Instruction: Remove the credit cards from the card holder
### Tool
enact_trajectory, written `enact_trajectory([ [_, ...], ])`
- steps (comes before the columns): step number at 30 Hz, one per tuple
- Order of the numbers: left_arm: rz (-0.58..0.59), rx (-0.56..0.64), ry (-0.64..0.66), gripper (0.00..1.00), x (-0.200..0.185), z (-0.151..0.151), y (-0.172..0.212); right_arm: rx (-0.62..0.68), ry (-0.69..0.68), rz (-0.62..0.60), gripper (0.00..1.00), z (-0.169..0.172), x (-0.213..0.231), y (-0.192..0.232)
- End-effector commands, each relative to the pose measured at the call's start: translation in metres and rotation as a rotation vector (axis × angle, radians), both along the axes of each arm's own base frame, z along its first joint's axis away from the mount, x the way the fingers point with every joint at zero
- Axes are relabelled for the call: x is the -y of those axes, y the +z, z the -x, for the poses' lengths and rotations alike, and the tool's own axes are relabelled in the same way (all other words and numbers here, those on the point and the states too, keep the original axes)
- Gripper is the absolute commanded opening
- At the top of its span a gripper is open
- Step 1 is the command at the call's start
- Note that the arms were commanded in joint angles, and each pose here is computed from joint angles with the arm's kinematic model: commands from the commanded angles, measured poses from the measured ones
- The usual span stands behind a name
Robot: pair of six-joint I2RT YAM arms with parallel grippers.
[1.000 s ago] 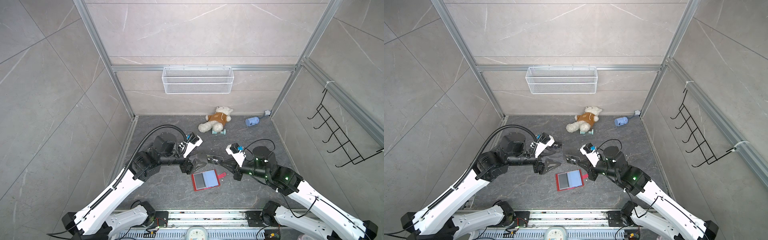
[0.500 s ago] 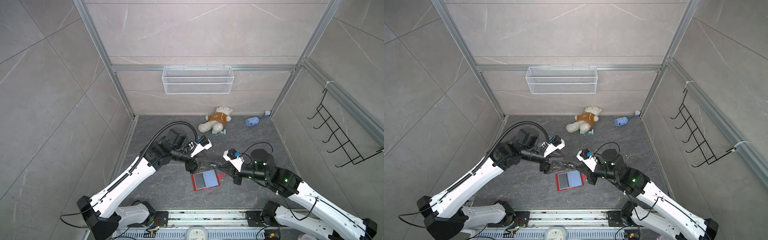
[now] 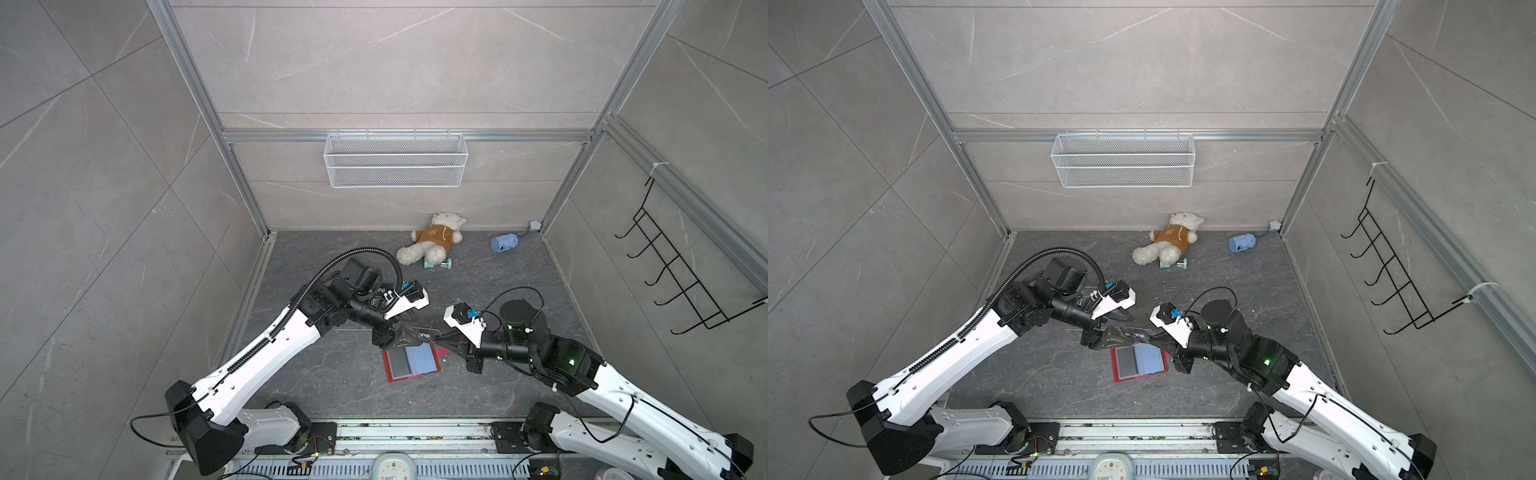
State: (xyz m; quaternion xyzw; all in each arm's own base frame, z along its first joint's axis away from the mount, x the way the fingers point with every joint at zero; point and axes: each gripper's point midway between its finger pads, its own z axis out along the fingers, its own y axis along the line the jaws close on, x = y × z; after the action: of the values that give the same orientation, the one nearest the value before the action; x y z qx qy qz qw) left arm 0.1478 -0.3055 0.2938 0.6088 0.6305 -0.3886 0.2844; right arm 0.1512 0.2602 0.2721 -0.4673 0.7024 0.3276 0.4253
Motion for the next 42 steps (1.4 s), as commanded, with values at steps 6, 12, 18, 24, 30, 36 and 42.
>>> enact_trajectory([
  [6,0.053,0.042,-0.092,0.5,0.005,0.006,0.009,0.007,0.045,0.005,0.0,0.007,-0.005,-0.002],
  [12,0.065,0.043,-0.123,0.43,0.007,0.008,0.008,0.007,0.054,0.011,0.0,0.009,-0.006,-0.004],
  [18,0.065,0.04,-0.137,0.29,0.008,0.009,0.004,0.001,0.061,0.02,0.0,0.01,-0.008,-0.008],
  [24,0.06,0.039,-0.156,0.23,0.007,0.011,-0.004,0.004,0.057,0.02,0.0,0.009,-0.009,-0.007],
  [30,0.055,0.038,-0.172,0.12,0.007,0.012,-0.01,0.004,0.06,0.022,0.0,0.009,-0.01,-0.009],
  [36,0.054,0.018,-0.185,0.0,0.01,0.013,-0.014,0.002,0.059,0.026,0.0,0.007,-0.012,-0.011],
  [42,0.041,0.024,-0.192,0.0,0.01,0.012,-0.02,0.01,0.041,0.042,0.05,0.003,-0.012,-0.014],
])
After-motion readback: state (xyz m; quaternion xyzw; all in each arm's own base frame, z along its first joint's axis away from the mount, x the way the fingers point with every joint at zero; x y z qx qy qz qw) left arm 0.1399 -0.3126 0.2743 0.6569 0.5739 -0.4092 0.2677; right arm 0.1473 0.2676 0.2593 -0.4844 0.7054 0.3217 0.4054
